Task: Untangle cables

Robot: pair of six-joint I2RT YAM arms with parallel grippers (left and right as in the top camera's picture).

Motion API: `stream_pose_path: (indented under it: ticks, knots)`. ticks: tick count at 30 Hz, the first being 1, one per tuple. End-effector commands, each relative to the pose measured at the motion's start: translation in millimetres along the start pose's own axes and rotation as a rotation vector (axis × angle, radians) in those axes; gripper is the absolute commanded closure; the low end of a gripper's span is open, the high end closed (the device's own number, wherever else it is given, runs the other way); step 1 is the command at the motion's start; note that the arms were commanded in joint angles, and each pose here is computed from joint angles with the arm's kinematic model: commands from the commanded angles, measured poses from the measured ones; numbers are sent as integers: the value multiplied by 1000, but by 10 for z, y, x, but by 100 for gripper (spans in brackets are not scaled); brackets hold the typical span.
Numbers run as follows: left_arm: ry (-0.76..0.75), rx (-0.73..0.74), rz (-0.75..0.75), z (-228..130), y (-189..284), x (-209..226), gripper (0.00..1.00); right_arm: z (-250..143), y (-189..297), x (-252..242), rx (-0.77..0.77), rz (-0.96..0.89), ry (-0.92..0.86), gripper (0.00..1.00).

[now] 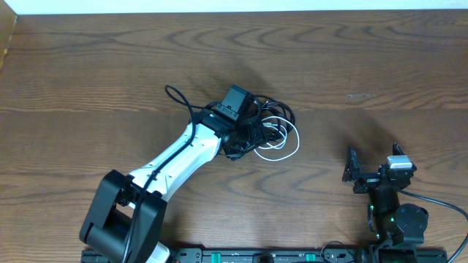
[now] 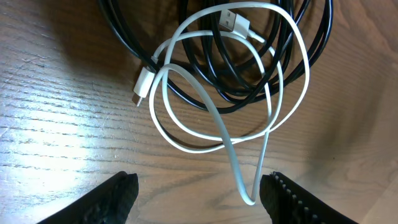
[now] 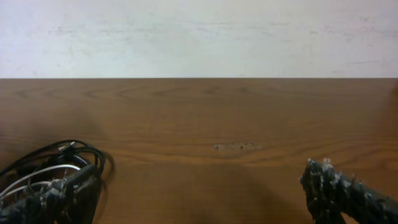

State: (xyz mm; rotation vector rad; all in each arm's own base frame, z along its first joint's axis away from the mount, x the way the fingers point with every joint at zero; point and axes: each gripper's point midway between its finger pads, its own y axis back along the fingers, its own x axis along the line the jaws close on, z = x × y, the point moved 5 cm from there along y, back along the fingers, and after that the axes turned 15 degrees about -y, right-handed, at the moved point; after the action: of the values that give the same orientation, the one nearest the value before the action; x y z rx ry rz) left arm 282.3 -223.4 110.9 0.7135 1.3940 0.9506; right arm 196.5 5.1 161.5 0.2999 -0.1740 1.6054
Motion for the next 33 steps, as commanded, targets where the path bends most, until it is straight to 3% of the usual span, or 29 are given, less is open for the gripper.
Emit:
stream_pose_path:
  ticks: [1, 22, 26, 33]
  knots:
    - [-9, -15, -6, 17, 57, -21, 32, -14, -1, -5, 5, -5, -2, 1]
    - [11, -51, 17, 66, 57, 2, 33, -14, -1, -5, 5, -5, -2, 1]
    - [64, -42, 8, 46, 52, -17, 54, -14, -1, -5, 5, -5, -2, 1]
    - [62, -45, 5, 52, 52, -24, 79, -14, -1, -5, 5, -5, -2, 1]
